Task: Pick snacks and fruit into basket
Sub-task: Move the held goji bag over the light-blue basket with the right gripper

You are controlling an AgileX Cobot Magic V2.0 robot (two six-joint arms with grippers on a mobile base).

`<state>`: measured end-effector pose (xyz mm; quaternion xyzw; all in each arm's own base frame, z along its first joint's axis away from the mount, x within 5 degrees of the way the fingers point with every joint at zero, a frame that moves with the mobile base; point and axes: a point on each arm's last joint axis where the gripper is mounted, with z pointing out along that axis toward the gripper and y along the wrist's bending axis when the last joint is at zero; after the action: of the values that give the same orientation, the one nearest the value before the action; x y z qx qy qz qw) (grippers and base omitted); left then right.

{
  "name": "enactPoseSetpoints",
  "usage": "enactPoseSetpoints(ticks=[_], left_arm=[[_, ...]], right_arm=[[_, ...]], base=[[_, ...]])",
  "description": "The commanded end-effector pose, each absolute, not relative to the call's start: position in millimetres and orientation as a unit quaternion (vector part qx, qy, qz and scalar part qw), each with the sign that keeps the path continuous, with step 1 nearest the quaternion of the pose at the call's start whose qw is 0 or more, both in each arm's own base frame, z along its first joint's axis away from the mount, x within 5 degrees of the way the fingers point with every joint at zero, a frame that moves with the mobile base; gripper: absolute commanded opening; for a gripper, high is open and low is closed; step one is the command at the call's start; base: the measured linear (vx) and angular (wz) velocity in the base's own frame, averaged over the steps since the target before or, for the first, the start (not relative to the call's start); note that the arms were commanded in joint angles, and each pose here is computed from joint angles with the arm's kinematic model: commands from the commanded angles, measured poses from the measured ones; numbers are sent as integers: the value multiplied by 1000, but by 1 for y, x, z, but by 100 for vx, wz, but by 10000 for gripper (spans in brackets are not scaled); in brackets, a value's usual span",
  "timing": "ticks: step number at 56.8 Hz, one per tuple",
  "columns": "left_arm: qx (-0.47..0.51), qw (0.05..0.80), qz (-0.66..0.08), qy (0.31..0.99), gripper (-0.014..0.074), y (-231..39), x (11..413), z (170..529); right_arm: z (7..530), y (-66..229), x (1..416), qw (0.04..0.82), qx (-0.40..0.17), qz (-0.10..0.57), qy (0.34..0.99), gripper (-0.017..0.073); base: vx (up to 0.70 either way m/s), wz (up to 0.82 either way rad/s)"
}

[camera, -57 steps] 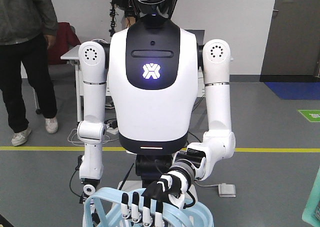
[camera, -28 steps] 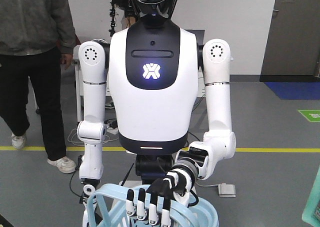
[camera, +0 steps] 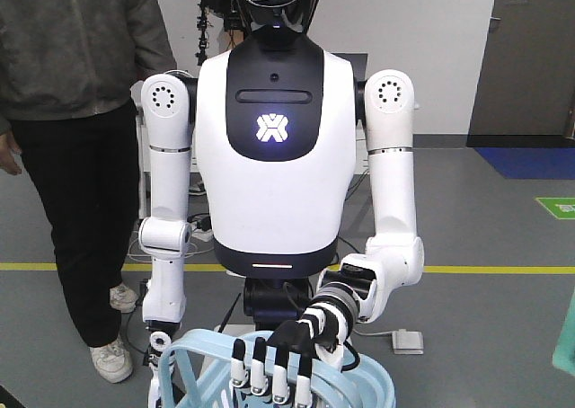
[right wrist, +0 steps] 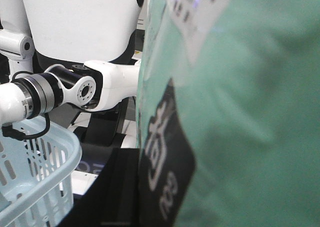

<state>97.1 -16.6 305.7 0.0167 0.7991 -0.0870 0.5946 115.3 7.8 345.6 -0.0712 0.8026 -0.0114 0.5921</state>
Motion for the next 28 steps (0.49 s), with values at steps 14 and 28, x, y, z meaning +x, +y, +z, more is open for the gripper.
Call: enactPoseSetpoints(ticks=[14,28], left_arm=[[18,646,-97,757,-3,-17,98,326],[18,646,-97,757,-3,-17,98,326]], right_arm=[[413,26,110,637,-205,4,743,0],[418,51,110,641,-310,97,695,0]], base=[[0,0],[0,0]])
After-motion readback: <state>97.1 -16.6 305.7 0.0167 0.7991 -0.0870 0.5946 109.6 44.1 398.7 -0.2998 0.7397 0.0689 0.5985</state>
